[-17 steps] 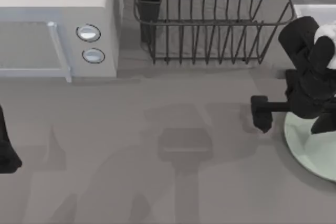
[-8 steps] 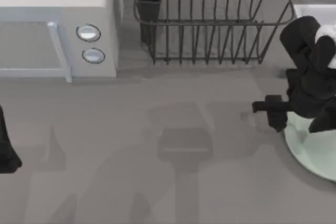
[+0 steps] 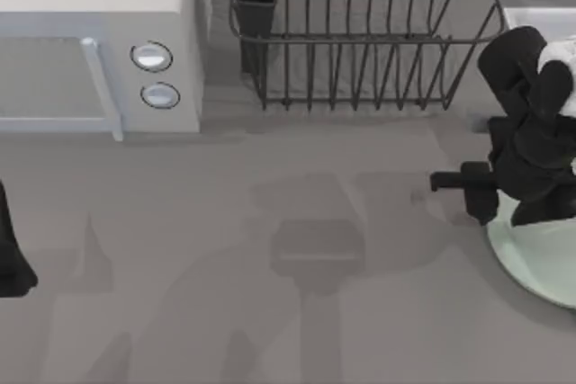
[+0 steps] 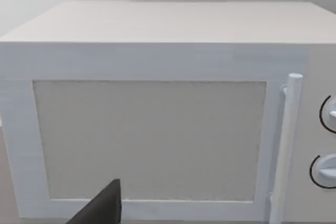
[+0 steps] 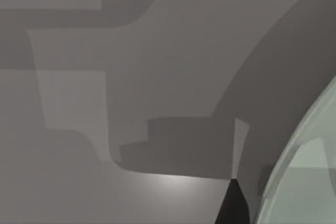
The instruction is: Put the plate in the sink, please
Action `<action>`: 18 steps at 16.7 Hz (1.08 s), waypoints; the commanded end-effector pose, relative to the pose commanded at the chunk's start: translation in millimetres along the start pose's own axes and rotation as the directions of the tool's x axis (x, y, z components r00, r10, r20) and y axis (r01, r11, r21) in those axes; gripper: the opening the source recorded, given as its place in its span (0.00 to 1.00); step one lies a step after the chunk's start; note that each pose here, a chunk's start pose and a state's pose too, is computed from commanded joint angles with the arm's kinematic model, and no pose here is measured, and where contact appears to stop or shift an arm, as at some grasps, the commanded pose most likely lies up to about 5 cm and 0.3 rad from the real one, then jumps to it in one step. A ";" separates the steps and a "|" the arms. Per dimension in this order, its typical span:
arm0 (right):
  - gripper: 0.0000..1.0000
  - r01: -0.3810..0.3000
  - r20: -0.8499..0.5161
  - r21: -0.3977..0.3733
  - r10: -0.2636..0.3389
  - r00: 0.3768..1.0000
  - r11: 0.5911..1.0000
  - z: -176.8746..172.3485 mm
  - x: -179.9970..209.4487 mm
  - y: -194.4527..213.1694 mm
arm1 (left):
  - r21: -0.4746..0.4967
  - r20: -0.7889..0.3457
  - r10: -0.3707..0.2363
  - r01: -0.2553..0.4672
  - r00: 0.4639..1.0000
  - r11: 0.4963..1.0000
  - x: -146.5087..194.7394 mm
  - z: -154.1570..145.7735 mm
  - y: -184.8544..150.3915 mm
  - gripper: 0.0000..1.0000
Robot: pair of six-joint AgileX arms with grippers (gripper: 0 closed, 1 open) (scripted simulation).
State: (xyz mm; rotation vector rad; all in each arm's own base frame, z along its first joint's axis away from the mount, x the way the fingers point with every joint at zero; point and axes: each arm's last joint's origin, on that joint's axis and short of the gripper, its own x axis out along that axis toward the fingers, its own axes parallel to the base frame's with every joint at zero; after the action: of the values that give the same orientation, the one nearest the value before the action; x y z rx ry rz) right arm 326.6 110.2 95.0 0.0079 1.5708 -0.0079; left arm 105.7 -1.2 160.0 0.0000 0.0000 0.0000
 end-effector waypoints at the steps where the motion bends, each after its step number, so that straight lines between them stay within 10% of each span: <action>1: 0.00 0.000 0.000 0.000 0.000 1.000 1.000 0.0 0.0 0.0 | 0.000 0.000 0.000 0.000 1.000 1.000 0.0 0.0 0.0 1.00; 11: 0.00 -0.021 0.071 0.009 0.020 0.997 1.000 24.1 -58.3 5.3 | 0.000 0.000 0.000 0.000 1.000 1.000 0.0 0.0 0.0 1.00; 18: 0.00 -0.018 0.063 0.010 0.017 0.998 1.000 36.3 -197.6 10.0 | 0.000 0.000 0.000 0.000 1.000 1.000 0.0 0.0 0.0 1.00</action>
State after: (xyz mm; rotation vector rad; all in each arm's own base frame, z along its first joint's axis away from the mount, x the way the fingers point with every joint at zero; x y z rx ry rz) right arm 363.0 119.8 292.6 0.0293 1.5077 -0.0021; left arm 105.7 -1.2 160.0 0.0000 0.0000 0.0000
